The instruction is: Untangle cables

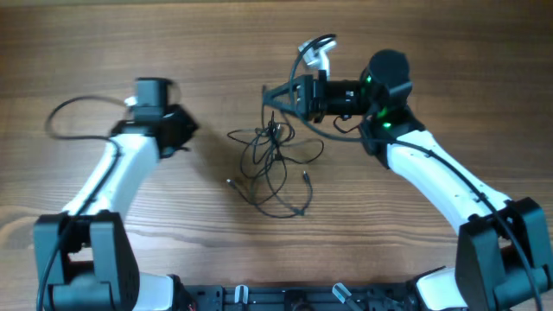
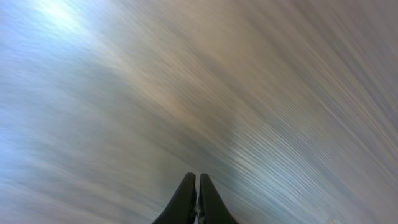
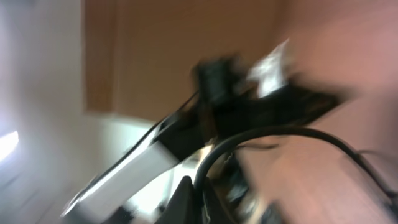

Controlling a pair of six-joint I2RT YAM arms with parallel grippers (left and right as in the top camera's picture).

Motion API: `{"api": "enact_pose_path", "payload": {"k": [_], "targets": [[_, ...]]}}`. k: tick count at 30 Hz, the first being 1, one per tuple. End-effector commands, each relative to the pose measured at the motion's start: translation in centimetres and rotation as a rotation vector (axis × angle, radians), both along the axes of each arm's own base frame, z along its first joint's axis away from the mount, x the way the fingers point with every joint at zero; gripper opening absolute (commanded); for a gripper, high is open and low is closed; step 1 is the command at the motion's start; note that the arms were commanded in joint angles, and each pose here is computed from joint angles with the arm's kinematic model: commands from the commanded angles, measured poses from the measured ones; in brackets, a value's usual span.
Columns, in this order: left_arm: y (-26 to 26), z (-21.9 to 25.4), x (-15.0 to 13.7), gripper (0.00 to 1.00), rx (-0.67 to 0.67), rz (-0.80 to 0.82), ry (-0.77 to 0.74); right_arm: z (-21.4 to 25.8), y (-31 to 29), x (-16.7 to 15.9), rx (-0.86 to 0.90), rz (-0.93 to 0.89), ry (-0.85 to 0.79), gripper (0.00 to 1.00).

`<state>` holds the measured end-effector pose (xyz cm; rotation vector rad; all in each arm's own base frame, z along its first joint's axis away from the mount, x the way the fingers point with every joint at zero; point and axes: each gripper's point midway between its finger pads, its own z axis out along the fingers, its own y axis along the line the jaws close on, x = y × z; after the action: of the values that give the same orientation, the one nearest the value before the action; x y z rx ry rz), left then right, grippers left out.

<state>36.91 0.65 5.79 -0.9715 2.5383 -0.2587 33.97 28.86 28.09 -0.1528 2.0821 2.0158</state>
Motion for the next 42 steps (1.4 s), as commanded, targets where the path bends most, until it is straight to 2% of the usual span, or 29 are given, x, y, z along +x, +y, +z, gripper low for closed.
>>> {"api": "enact_pose_path", "payload": {"k": [1, 2, 3, 4, 5, 6, 7, 9, 11, 14, 16, 21, 23, 26, 28, 29, 30, 32, 36, 39, 41, 42], "targets": [[3.4, -0.5, -1.0, 0.04, -0.073, 0.077, 0.029, -3.0, -4.7, 6.8, -0.192, -0.356, -0.218, 0.05], [2.8, -0.2, -0.8, 0.04, -0.135, 0.021, 0.01, -4.0, -5.6, 7.5, -0.238, -0.399, -0.205, 0.05], [1.5, 0.5, -0.4, 0.09, -0.208, -0.088, -0.035, -4.7, -6.3, 7.8, -0.262, -0.416, -0.191, 0.05], [-0.2, 1.6, -0.1, 0.25, -0.279, -0.237, -0.104, -4.9, -6.7, 7.8, -0.266, -0.417, -0.171, 0.05], [-2.2, 3.0, 0.1, 0.67, -0.354, -0.392, -0.187, -4.8, -6.7, 7.5, -0.251, -0.395, -0.162, 0.04], [-4.6, 4.9, -0.2, 0.9, -0.452, -0.549, -0.286, -4.6, -6.3, 7.0, -0.237, -0.362, -0.166, 0.05], [-6.0, 6.3, -0.5, 0.99, -0.522, -0.639, -0.351, -4.4, -6.1, 6.6, -0.224, -0.333, -0.173, 0.05], [-9.1, 9.4, -1.9, 1.0, -0.639, -0.863, -0.516, -4.0, -5.3, 5.3, -0.187, -0.253, -0.156, 0.05], [-11.2, 9.8, -2.6, 1.0, -0.598, -1.018, -0.588, -3.3, -4.8, 4.0, -0.14, -0.174, -0.119, 0.05], [-12.9, 7.9, -2.0, 1.0, -0.449, -1.092, -0.541, -2.2, -4.3, 2.5, -0.084, -0.084, -0.082, 0.05], [-14.5, 6.4, -0.6, 1.0, -0.262, -1.143, -0.517, -1.5, -4.1, 1.6, -0.052, -0.032, -0.056, 0.05], [-16.6, 6.1, 4.1, 1.0, 0.112, -1.049, -0.547, 0.3, -3.0, 0.7, -0.004, 0.011, -0.075, 0.05], [-18.0, 6.3, 5.1, 1.0, 0.185, -1.051, -0.59, 1.2, -2.5, 0.3, 0.017, 0.026, -0.094, 0.05], [-19.7, 4.8, 6.2, 1.0, 0.224, -1.062, -0.613, 2.2, -1.8, -0.3, 0.041, 0.047, -0.129, 0.05], [-18.3, 3.0, 7.7, 0.66, 0.282, -0.948, -0.57, 2.8, -1.8, -0.4, 0.053, 0.051, -0.18, 0.05], [-16.7, 2.5, 8.7, 0.22, 0.314, -0.828, -0.541, 2.7, -1.8, -0.3, 0.052, 0.045, -0.178, 0.05], [-14.5, 2.5, 9.6, 0.04, 0.332, -0.667, -0.517, 2.7, -1.9, -0.1, 0.052, 0.036, -0.182, 0.05], [-10.9, 3.1, 10.6, 0.04, 0.317, -0.427, -0.507, 2.7, -2.0, 0.3, 0.045, 0.013, -0.245, 0.05], [-5.3, 3.8, 11.1, 0.04, 0.228, -0.171, -0.494, -0.6, -2.9, 3.7, -0.081, -0.171, -0.261, 0.05], [-1.3, 4.2, 10.3, 0.04, 0.242, -0.096, -0.449, -7.1, -7.0, 8.0, -0.388, -0.445, -0.213, 0.05], [2.2, 4.8, 8.5, 0.04, 0.262, -0.037, -0.388, -11.6, -13.4, 10.3, -0.649, -0.679, -0.102, 0.05], [4.1, 5.2, 7.5, 0.04, 0.271, -0.002, -0.36, -12.6, -16.0, 10.7, -0.712, -0.744, -0.048, 0.05]]}}
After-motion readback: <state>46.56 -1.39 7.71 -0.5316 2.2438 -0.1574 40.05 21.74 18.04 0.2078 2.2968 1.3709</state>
